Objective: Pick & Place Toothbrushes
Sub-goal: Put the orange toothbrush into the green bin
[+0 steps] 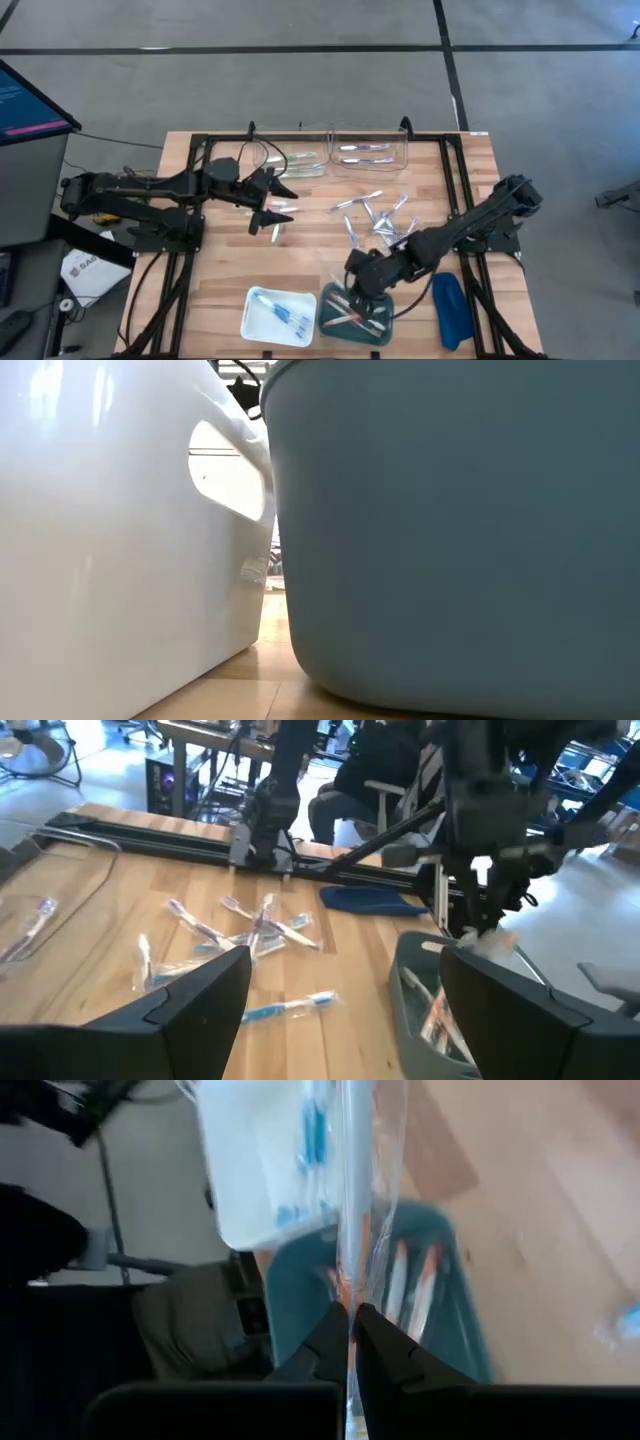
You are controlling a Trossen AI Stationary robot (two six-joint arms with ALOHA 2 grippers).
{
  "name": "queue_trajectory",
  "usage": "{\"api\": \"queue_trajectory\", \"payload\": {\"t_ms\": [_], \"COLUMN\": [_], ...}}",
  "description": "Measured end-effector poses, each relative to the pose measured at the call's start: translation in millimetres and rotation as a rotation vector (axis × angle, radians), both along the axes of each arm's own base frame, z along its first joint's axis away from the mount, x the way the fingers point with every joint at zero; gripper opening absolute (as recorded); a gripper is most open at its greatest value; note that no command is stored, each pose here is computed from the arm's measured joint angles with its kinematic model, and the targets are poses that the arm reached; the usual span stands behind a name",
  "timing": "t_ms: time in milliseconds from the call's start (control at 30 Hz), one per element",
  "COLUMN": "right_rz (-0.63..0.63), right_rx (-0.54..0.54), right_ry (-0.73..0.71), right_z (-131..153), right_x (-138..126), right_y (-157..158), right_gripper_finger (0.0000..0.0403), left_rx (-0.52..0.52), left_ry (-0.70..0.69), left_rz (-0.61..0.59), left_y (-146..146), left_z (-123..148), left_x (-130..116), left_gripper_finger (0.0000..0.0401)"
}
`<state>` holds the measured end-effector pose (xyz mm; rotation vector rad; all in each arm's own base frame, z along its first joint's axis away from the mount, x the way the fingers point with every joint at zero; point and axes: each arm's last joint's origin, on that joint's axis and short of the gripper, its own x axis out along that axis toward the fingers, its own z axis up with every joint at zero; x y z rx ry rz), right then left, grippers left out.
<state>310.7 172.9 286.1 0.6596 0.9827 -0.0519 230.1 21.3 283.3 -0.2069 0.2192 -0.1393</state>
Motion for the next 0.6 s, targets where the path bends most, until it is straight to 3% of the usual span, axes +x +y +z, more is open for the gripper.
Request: {"api": "queue_trajectory", "payload": {"t_ms": [200, 367, 600], "right_rz": [-0.005, 0.022, 0.035], "right_rx": [0.008, -0.021, -0.059], "right_ry": [0.118, 0.177, 0.367], "right_z": [-35, -41, -48], "right_x": [13, 19, 21], "right_y": [16, 32, 37], "right_gripper_finger": [0.0000, 0.0000, 0.0000], "left_rx": [-0.007, -0.009, -0.009], "left_ry": [0.006, 0.014, 0.013], "left_rz": [-0.018, -0.037, -0.048], "left_y": [-4, -9, -12], "left_z": [0, -1, -1], "left_x": [0, 0, 1], "left_gripper_finger": [0.0319, 0.0319, 0.0319]}}
